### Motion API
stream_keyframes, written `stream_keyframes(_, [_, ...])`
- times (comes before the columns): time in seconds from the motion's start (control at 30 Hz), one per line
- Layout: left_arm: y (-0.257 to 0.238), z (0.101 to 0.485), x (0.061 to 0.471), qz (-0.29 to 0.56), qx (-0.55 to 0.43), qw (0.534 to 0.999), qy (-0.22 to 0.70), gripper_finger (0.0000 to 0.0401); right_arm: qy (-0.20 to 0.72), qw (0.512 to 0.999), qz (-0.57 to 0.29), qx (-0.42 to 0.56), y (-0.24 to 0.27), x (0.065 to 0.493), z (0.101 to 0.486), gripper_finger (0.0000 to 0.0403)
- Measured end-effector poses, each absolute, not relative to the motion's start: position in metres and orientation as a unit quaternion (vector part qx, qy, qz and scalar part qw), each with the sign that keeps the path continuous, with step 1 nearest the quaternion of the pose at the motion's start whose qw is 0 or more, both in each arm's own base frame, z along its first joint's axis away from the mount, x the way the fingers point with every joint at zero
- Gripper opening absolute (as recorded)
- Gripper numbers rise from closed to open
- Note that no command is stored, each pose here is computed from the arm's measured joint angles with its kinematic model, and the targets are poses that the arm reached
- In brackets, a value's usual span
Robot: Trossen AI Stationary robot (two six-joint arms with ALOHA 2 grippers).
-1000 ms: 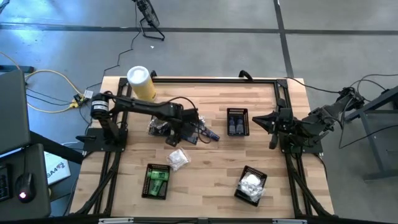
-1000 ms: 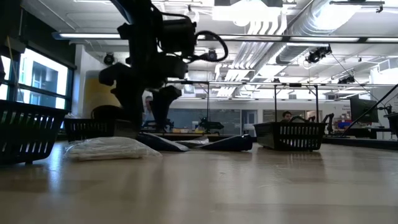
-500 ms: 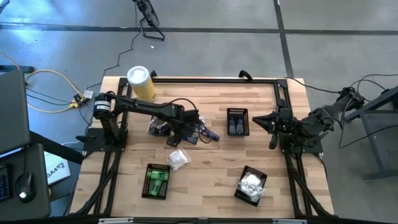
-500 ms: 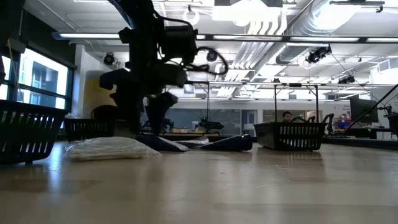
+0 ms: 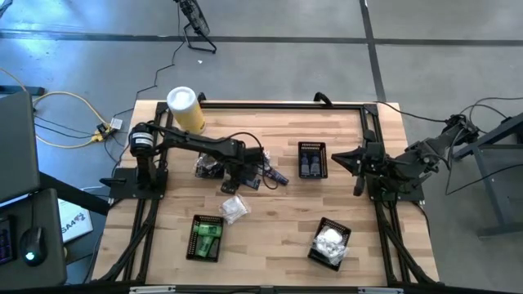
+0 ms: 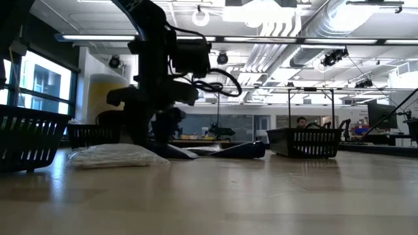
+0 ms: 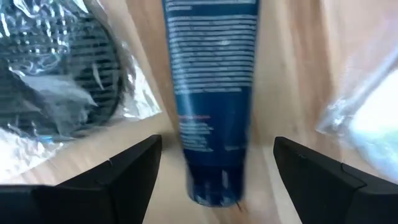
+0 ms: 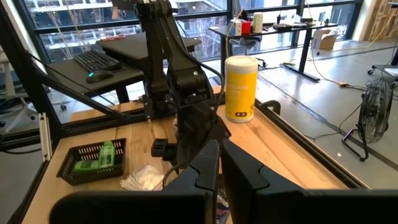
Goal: Pick & Place Travel size toiletries
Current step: Put the blue shave cream into the top right black basket
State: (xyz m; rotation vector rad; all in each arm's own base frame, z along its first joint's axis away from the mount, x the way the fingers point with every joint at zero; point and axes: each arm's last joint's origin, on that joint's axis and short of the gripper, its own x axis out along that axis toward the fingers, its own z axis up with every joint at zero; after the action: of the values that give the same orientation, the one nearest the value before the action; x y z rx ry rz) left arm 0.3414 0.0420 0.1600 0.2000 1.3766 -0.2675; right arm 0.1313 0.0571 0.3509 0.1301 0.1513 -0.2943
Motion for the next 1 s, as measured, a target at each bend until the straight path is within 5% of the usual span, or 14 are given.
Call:
stream_keyframes(0.57, [0.0418, 0.1594, 0.3394, -0.121, 0.085, 0.753, 0.641, 0.0301, 0.075, 0.984, -0.146, 0.065, 0.0572, 0.1313, 0.3510, 0.0011])
stream_keyframes(1.0, [0.0419, 0.1590, 0.3387, -0.119, 0.084, 0.751, 0.644, 0.0199, 0.075, 0.984, -0.146, 0.065, 0.0572, 0.1313, 0.3510, 0.0011])
